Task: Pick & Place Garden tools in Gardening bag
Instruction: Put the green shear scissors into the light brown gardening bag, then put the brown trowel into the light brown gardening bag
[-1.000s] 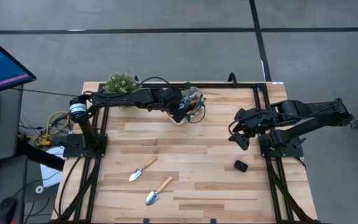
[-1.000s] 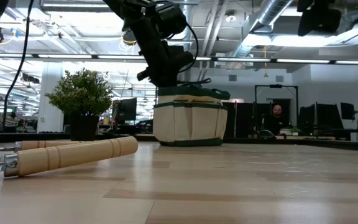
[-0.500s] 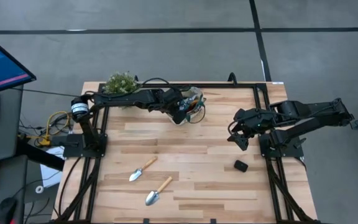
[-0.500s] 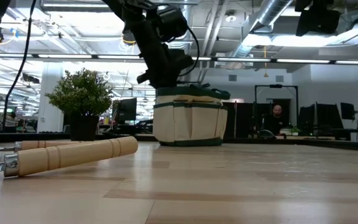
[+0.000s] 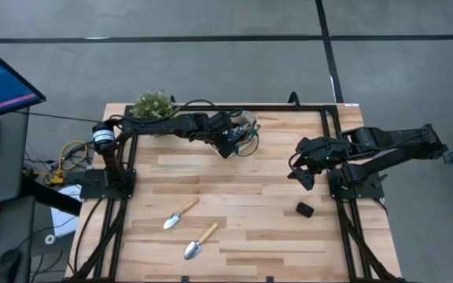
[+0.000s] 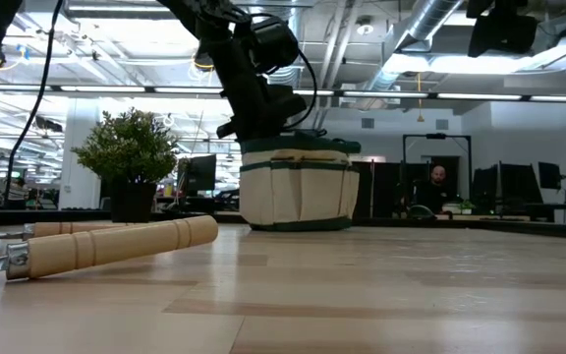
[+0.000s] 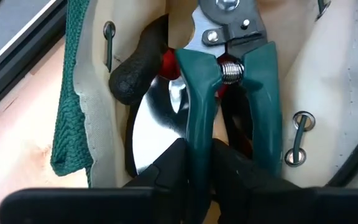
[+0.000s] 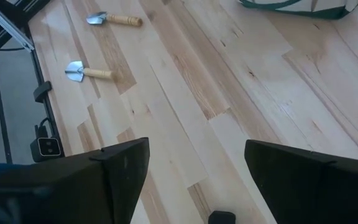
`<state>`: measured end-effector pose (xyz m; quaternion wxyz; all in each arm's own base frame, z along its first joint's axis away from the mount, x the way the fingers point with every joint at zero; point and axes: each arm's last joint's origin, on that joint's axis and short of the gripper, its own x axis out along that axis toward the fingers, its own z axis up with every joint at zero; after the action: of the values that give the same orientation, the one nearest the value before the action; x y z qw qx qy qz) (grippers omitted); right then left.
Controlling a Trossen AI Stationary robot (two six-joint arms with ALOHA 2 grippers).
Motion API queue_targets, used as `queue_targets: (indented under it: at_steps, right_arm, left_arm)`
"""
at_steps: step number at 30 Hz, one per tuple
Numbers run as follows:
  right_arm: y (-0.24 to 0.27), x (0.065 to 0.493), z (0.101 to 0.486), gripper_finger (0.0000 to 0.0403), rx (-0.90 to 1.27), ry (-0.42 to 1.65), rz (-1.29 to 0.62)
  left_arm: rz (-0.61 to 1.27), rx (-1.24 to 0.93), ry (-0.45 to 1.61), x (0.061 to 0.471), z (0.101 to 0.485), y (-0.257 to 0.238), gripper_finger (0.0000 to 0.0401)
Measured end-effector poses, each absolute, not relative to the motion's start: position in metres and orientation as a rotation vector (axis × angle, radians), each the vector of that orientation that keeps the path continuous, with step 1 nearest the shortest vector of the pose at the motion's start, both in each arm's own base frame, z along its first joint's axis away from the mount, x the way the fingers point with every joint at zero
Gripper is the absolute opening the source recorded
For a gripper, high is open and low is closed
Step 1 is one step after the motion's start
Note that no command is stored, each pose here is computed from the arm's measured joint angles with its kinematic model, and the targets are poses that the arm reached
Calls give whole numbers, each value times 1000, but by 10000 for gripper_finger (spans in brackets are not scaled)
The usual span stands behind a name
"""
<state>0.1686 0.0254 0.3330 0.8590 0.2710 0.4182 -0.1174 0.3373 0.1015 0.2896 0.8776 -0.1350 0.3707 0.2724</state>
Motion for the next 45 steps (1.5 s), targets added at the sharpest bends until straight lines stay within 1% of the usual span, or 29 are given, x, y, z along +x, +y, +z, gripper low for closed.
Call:
queue_targets:
  at_steps: [7, 13, 17, 21, 25, 28, 30, 33, 36, 40, 45]
  right_arm:
    - [25, 169, 333, 256, 567, 878, -245]
    - [25, 168, 333, 256, 567, 878, -245]
    - [25, 168, 333, 256, 567, 878, -245]
    - [25, 168, 333, 256, 548, 879, -235]
    - [25, 169, 333, 256, 541, 880, -232]
    - [25, 169, 333, 256, 527, 880, -225]
    - [25, 169, 333, 256, 527, 880, -225]
    - [25, 169, 333, 256, 527, 879, -224]
    - [25, 169, 333, 256, 533, 878, -226]
    - [26, 169, 333, 256, 544, 876, -231]
    - [26, 170, 334, 256, 549, 863, -227]
  left_arm:
    - [547, -276, 772, 337, 291, 100, 102]
    - [511, -250, 740, 336, 298, 99, 161]
    - [477, -191, 685, 333, 311, 98, 209]
    - [471, -181, 607, 323, 330, 95, 253]
    - [457, -182, 501, 301, 361, 85, 279]
    - [450, -186, 415, 276, 387, 69, 279]
    - [447, -192, 361, 258, 403, 57, 272]
    - [397, -226, 332, 230, 418, 35, 258]
    - [313, -294, 378, 207, 421, 12, 244]
    - [226, -378, 517, 187, 414, -15, 229]
    - [227, -385, 694, 184, 396, -38, 215]
